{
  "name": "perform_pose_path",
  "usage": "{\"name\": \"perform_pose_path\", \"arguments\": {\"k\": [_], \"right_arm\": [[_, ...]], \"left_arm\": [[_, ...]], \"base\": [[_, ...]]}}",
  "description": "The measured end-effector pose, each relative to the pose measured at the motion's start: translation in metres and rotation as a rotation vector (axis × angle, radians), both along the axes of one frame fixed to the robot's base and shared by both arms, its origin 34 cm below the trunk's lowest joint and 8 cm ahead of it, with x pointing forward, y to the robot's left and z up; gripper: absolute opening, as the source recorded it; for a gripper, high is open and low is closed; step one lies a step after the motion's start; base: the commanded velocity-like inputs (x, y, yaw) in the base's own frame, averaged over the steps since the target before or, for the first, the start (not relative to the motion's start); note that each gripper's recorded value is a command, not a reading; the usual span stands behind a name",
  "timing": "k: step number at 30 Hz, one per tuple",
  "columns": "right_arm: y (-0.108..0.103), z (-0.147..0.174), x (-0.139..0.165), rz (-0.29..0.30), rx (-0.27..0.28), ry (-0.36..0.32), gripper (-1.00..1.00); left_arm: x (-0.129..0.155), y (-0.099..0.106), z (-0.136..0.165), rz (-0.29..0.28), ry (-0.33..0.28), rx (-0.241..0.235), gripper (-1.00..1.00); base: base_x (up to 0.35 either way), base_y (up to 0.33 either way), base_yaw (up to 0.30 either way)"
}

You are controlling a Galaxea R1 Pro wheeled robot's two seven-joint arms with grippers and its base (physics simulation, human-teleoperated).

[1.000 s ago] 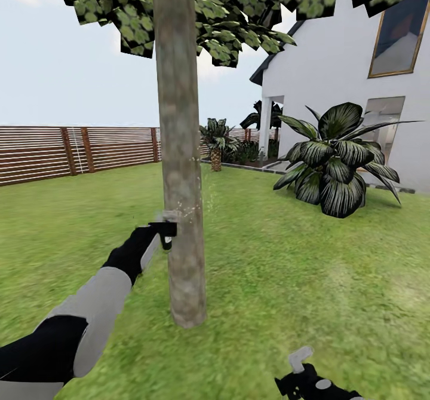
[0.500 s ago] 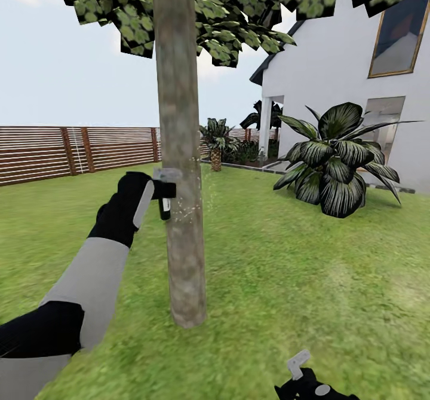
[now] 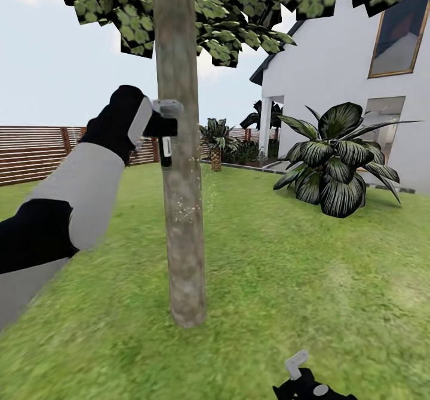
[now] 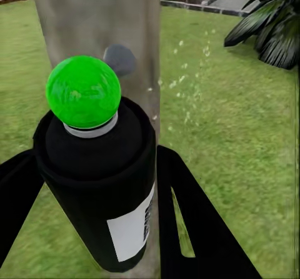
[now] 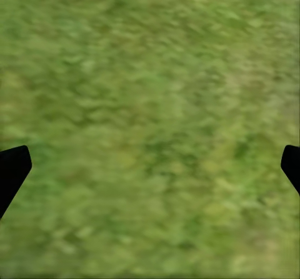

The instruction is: In the garden, pick up the pesticide atomizer on the floor and spray pesticide onto both trees until each tree trunk is fully covered.

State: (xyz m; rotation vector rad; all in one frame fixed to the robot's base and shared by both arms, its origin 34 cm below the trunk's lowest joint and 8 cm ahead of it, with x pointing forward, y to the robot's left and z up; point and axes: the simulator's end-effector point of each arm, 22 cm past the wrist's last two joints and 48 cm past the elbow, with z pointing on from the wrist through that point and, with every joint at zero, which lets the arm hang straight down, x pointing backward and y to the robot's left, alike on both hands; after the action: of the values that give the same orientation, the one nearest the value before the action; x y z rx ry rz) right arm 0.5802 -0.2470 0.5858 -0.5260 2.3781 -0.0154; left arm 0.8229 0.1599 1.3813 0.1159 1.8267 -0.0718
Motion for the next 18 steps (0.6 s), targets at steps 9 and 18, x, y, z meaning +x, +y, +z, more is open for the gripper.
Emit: {"name": "perform_pose_path", "arguments": {"k": [9, 18], "right_arm": [[0.004, 0.0, 0.0, 0.004, 0.003, 0.0, 1.0], [0.004, 0.0, 0.0, 0.004, 0.003, 0.001, 1.0]], "left_arm": [[-0.009, 0.025, 0.049, 0.037, -0.051, -0.04, -1.0], [-0.014, 0.05, 0.069, 0.083, -0.077, -0.049, -1.0]], "base": [[0.0, 0.0, 0.0], [0.0, 0.0, 0.0]]}}
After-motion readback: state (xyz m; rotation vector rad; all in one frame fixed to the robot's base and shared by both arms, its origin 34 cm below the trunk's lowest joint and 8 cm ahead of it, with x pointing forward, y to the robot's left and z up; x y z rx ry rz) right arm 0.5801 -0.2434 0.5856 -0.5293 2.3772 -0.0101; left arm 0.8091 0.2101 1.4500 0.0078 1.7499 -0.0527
